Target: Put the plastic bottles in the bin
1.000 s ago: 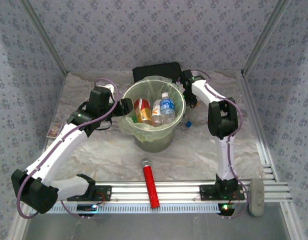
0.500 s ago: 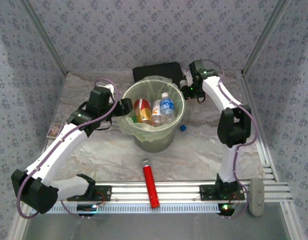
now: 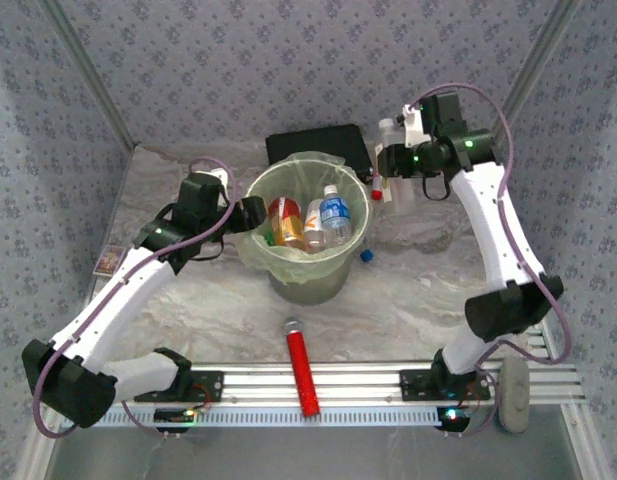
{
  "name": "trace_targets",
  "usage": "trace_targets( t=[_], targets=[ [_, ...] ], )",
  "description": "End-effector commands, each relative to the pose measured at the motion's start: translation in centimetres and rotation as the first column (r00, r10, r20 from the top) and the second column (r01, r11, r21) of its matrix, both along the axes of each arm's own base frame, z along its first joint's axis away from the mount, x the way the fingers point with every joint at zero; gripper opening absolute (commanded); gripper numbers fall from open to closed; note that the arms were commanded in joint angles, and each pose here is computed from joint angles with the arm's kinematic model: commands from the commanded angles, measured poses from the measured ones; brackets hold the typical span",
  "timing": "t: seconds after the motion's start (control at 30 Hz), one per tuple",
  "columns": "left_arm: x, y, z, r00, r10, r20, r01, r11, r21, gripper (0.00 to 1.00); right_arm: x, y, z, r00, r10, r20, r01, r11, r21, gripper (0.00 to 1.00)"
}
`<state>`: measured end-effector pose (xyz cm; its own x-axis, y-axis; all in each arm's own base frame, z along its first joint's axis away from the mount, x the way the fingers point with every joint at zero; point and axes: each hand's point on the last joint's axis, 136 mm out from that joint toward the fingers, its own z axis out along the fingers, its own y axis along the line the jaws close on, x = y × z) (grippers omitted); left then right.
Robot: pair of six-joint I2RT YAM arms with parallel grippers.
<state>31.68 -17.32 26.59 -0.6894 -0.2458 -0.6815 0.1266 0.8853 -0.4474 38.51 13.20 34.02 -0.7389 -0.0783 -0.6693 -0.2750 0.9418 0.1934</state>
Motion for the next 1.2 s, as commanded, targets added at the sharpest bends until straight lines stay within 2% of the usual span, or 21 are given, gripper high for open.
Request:
trace_targets(
  t=[0.0, 0.27, 0.4, 0.6, 0.9, 1.0, 1.1, 1.17],
  targets=[
    [-0.4, 0.3, 0.8, 1.0, -0.008, 0.028, 0.008, 1.0, 0.0, 0.76, -3.1, 3.0, 3.4, 0.997, 0.062, 0.041, -0.063, 0.997, 0.037, 0.53],
    [-0.5, 0.3, 1.3, 0.999, -0.008, 0.037, 0.009, 1.0, -0.011, 0.76, -4.6, 9.4, 8.0, 0.966, 0.199, 0.164, -0.216, 0.972, 0.089, 0.52],
    [-0.5, 0.2, 1.6, 0.999, -0.012, 0.038, 0.012, 1.0, -0.017, 0.76, -5.3, 13.7, 6.9, 0.945, 0.306, 0.115, -0.321, 0.935, 0.151, 0.52],
    [-0.5, 0.1, 1.9, 0.999, -0.01, 0.045, 0.011, 1.0, -0.023, 0.76, -6.5, 17.0, 2.9, 0.931, 0.365, -0.012, -0.353, 0.908, 0.225, 0.52],
    [-0.1, -0.4, 2.0, 0.999, -0.022, 0.048, 0.023, 0.999, -0.035, 0.76, -8.1, 16.8, -2.2, 0.928, 0.338, -0.158, -0.295, 0.924, 0.244, 0.55],
    [0.0, -0.4, 2.2, 0.998, -0.022, 0.051, 0.024, 0.999, -0.037, 0.77, -8.5, 17.1, -3.2, 0.917, 0.351, -0.188, -0.3, 0.92, 0.253, 0.61],
    [0.0, -0.5, 2.2, 0.998, -0.025, 0.049, 0.027, 0.999, -0.039, 0.76, -8.8, 16.9, -2.4, 0.915, 0.361, -0.179, -0.311, 0.915, 0.256, 0.73],
    [0.0, -0.6, 2.1, 0.998, -0.026, 0.049, 0.028, 0.999, -0.04, 0.77, -8.8, 16.4, -1.5, 0.919, 0.359, -0.164, -0.318, 0.92, 0.231, 0.77]
  ],
)
